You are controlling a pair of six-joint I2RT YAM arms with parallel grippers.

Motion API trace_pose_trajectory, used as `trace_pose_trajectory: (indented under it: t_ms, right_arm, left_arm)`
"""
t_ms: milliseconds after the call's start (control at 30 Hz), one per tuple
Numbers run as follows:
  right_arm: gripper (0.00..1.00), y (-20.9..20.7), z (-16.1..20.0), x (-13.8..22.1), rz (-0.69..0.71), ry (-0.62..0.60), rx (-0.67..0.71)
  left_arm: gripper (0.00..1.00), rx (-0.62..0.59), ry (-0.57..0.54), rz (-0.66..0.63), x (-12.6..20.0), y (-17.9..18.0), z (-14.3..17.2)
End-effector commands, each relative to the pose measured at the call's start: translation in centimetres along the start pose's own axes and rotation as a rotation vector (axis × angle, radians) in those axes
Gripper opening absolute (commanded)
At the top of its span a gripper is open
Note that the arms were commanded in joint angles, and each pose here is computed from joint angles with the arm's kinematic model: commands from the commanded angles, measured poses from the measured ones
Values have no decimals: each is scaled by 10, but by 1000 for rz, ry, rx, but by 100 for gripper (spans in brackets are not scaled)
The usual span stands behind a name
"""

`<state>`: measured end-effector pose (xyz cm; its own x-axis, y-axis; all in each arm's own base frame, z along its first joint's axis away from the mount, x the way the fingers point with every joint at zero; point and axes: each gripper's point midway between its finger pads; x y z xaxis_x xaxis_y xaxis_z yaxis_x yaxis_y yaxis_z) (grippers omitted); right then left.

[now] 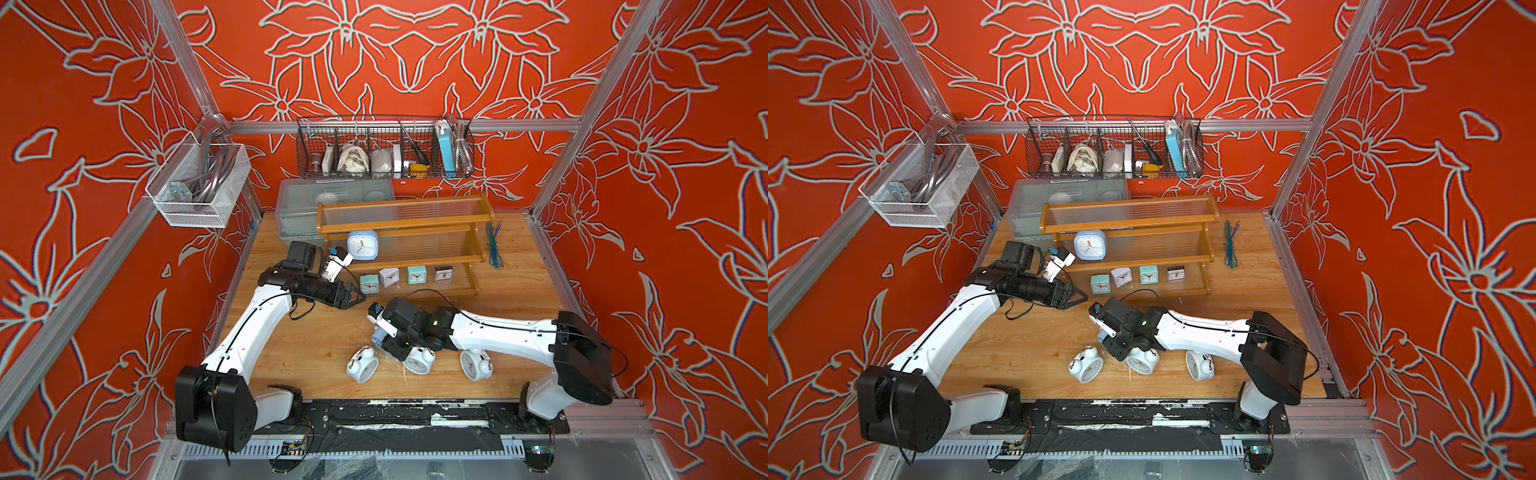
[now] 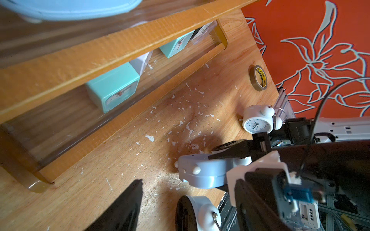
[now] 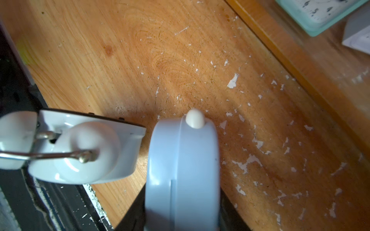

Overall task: Place the alarm clocks on the shelf by style
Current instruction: Pick up the alarm from the center of the board.

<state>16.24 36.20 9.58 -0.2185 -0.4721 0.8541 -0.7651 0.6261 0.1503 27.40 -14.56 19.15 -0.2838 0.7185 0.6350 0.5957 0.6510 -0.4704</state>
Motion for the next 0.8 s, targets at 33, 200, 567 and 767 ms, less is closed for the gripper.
trace_pose_trajectory:
  t_ms: [33,200,567,767]
  right_arm:
    - [34,-1,-22,25,-2,-74,-23]
    - [34,-8,-36,47,-84,-119,-141]
    - [33,-61,-64,106,-344,-85,-851]
    - [28,-80,-65,136,-490,-105,-1213]
  left_arm:
    - [73,-24,-23,11,4,-4,-4]
    - [73,-77,-41,16,8,-9,-8]
    - [75,-394,-144,95,20,-44,-30]
    - [76,-682,-66,73,4,-67,-19]
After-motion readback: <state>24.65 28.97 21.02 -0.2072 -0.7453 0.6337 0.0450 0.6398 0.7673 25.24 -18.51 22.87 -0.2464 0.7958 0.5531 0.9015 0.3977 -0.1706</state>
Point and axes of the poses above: each gripper's point midway between its finger pads, its own x axis back along the fingers, its own y axis along the line the jaws close on, z = x × y, and after that the axes turned 8 degrees about -x, right-handed
